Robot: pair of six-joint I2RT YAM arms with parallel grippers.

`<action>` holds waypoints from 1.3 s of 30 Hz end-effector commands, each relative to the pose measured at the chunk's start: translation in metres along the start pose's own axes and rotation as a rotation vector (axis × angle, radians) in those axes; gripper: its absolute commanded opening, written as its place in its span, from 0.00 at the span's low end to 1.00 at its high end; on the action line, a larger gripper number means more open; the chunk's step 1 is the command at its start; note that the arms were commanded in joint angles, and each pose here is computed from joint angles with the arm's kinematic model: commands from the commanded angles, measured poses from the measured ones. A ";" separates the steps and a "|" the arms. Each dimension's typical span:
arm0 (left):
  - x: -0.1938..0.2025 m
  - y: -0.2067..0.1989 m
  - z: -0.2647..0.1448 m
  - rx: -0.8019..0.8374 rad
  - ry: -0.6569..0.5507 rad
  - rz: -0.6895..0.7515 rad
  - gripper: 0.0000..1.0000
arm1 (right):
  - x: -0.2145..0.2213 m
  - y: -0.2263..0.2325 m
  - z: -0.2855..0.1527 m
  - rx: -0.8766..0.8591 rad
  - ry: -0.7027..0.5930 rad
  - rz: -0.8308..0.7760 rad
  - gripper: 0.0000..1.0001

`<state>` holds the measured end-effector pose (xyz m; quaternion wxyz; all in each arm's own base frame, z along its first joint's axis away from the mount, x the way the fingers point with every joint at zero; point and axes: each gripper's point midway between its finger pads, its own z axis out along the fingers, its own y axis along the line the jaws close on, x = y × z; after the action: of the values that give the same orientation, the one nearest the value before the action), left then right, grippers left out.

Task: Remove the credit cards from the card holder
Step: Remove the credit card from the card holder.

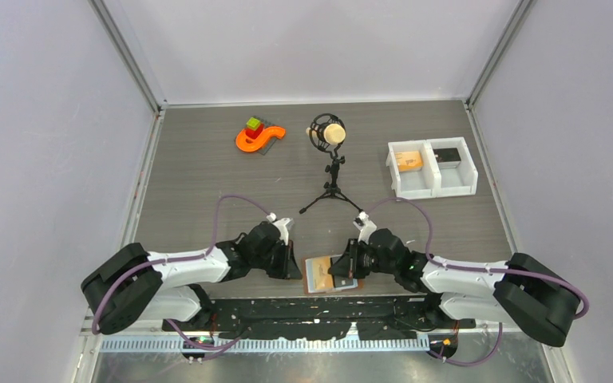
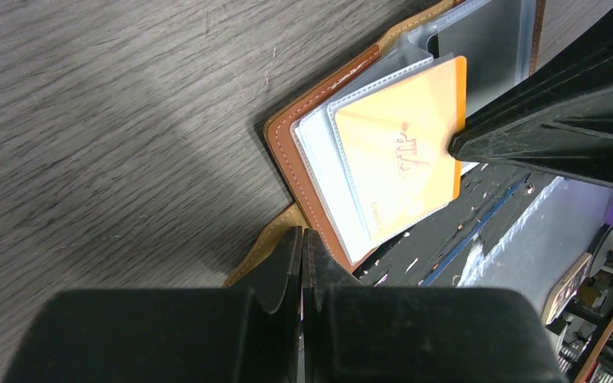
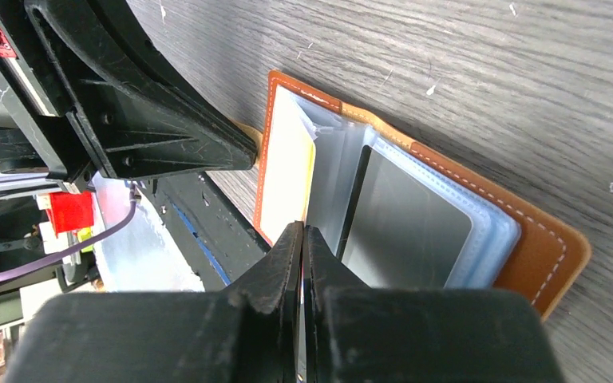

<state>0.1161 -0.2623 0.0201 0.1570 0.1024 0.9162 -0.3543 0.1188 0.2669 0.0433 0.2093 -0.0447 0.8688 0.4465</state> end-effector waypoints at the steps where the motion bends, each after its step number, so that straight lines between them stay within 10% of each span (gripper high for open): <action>1: 0.002 0.009 0.002 -0.046 0.021 0.028 0.00 | -0.007 0.018 0.002 -0.091 -0.020 0.006 0.08; 39: 0.006 0.019 0.001 -0.103 0.049 0.032 0.00 | -0.017 0.010 -0.008 -0.139 -0.069 0.082 0.13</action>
<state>0.1178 -0.2634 0.0194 0.1508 0.1114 0.9206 -0.3425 0.1197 0.2634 0.0475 0.1871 -0.0053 0.8442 0.5024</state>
